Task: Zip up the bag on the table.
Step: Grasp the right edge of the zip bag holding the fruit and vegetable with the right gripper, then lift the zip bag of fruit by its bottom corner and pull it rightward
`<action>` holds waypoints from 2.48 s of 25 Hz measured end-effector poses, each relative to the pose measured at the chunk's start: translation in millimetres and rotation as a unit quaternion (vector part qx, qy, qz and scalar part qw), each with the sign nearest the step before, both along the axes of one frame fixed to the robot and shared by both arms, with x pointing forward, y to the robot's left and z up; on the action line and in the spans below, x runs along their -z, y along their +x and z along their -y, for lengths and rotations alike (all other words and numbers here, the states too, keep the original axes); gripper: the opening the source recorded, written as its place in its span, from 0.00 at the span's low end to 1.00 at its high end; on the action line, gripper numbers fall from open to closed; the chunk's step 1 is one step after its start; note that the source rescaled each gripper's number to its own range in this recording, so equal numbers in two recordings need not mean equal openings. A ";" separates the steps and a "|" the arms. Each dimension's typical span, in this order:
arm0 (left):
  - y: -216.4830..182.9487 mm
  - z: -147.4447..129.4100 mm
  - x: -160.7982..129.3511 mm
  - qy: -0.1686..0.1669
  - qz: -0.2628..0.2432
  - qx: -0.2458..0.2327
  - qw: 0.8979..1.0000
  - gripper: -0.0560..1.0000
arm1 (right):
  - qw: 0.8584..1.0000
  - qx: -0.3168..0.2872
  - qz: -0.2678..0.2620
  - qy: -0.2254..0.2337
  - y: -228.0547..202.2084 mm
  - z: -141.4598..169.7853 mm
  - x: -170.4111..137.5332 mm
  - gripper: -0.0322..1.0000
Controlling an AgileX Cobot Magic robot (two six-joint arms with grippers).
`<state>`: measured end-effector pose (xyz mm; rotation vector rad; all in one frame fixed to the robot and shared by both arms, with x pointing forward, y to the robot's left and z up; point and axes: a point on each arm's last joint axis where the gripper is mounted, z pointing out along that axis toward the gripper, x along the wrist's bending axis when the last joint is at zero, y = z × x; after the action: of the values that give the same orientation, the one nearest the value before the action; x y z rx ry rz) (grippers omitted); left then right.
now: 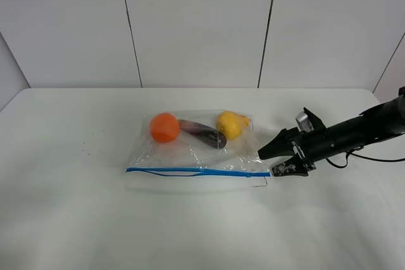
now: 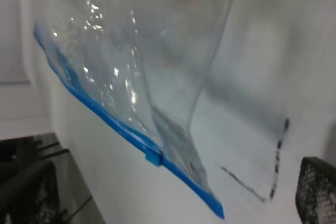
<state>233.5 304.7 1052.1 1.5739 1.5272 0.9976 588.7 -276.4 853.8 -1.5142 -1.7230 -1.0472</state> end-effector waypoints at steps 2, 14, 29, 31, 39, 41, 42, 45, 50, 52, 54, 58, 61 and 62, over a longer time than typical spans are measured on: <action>0.0 0.0 0.0 0.000 0.000 0.000 1.000 1.00 | 1.000 -0.001 0.002 0.007 0.8 -0.5 -0.4 1.00; 0.0 0.0 0.0 0.000 0.000 0.000 1.000 1.00 | 1.000 -0.011 0.006 0.029 3.2 -30.8 -3.8 1.00; 0.0 0.0 0.0 0.000 0.000 0.000 1.000 1.00 | 0.999 0.000 -0.003 0.043 4.8 -41.4 -6.0 0.74; 0.0 0.0 0.0 0.000 0.000 0.000 1.000 1.00 | 0.999 0.002 -0.007 0.044 4.7 -41.5 -6.1 0.61; 0.0 0.0 0.0 0.000 0.000 0.000 1.000 1.00 | 0.999 0.001 -0.019 0.041 3.6 -41.3 -5.6 0.28; 0.0 0.0 0.0 0.000 0.000 0.000 1.000 1.00 | 0.999 -0.001 -0.019 0.040 3.2 -41.2 -5.4 0.18; 0.0 0.0 0.0 0.000 0.000 0.000 1.000 1.00 | 0.999 -0.001 -0.019 0.040 3.2 -41.2 -5.4 0.12; 0.0 0.0 0.0 0.000 0.000 0.000 1.000 1.00 | 0.999 -0.002 -0.019 0.040 3.1 -41.2 -5.3 0.03; 0.0 0.0 0.0 0.000 0.000 0.000 1.000 1.00 | 0.999 -0.002 -0.019 0.039 3.0 -41.2 -5.3 0.03; 0.0 0.0 0.0 0.000 0.000 0.000 1.000 1.00 | 0.999 -0.001 -0.022 0.039 3.0 -41.2 -5.2 0.03; 0.0 0.0 0.0 0.000 0.000 0.000 1.000 1.00 | 0.999 -0.001 -0.023 0.039 2.9 -41.2 -5.2 0.03; 0.0 0.0 0.0 0.000 0.000 0.000 1.000 1.00 | 0.999 0.004 -0.024 0.038 3.8 -41.1 -13.9 0.03; 0.0 0.0 0.0 0.000 0.000 0.000 1.000 1.00 | 0.999 0.005 -0.012 0.037 4.6 -41.0 -26.9 0.03; 0.0 0.0 0.0 0.000 0.000 0.000 1.000 1.00 | 0.999 0.006 -0.007 0.037 5.3 -40.9 -31.0 0.03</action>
<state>233.5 304.7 1052.1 1.5739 1.5272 0.9976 594.0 -235.5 884.7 -1.4846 -1.6495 -1.0907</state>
